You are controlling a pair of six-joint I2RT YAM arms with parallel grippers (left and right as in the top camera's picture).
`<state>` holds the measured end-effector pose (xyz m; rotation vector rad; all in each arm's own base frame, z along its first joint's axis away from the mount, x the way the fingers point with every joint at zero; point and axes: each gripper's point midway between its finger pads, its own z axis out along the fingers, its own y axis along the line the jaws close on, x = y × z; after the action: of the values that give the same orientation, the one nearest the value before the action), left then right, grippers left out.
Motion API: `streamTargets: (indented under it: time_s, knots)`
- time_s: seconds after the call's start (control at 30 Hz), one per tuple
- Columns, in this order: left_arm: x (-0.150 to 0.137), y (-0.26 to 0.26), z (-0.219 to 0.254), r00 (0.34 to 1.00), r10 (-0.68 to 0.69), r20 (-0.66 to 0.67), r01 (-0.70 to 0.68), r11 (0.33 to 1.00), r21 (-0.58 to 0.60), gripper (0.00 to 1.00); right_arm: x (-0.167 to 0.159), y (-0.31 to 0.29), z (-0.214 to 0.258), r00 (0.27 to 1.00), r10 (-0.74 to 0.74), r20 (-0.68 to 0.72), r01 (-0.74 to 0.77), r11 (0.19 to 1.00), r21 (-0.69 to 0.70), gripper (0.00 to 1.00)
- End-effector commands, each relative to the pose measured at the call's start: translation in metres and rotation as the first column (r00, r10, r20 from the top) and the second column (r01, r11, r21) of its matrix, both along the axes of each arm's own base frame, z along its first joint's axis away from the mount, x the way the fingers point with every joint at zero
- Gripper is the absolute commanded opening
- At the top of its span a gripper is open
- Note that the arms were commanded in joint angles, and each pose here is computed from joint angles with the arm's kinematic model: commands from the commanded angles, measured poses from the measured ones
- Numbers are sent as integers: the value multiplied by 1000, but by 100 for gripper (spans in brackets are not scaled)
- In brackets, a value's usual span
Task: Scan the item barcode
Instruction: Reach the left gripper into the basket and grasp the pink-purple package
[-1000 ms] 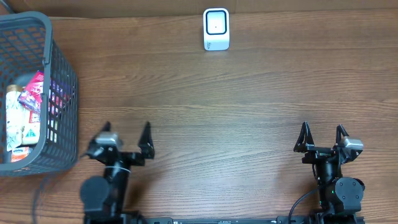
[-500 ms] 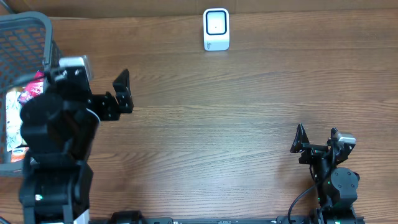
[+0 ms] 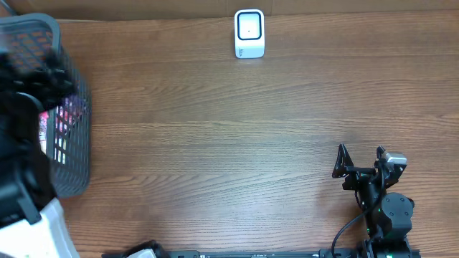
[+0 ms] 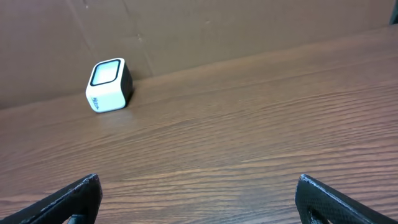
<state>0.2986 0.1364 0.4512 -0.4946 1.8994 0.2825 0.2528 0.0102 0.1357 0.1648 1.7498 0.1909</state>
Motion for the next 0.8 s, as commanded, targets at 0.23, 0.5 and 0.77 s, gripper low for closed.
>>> streamTargets:
  time_s: [0.23, 0.5, 0.77]
  knots:
    - [15, 90, -54, 995, 88, -49, -98, 954, -283, 100, -1, 7, -6, 999, 39, -14, -39, 999, 10, 100]
    - [26, 157, -113, 991, 79, -107, -115, 913, -392, 100, 0, 7, -15, 998, 38, -53, -38, 999, 9, 100]
    - [47, 184, -196, 969, -11, -248, -105, 887, -450, 100, 0, 7, -15, 998, 35, -53, -35, 999, 8, 100]
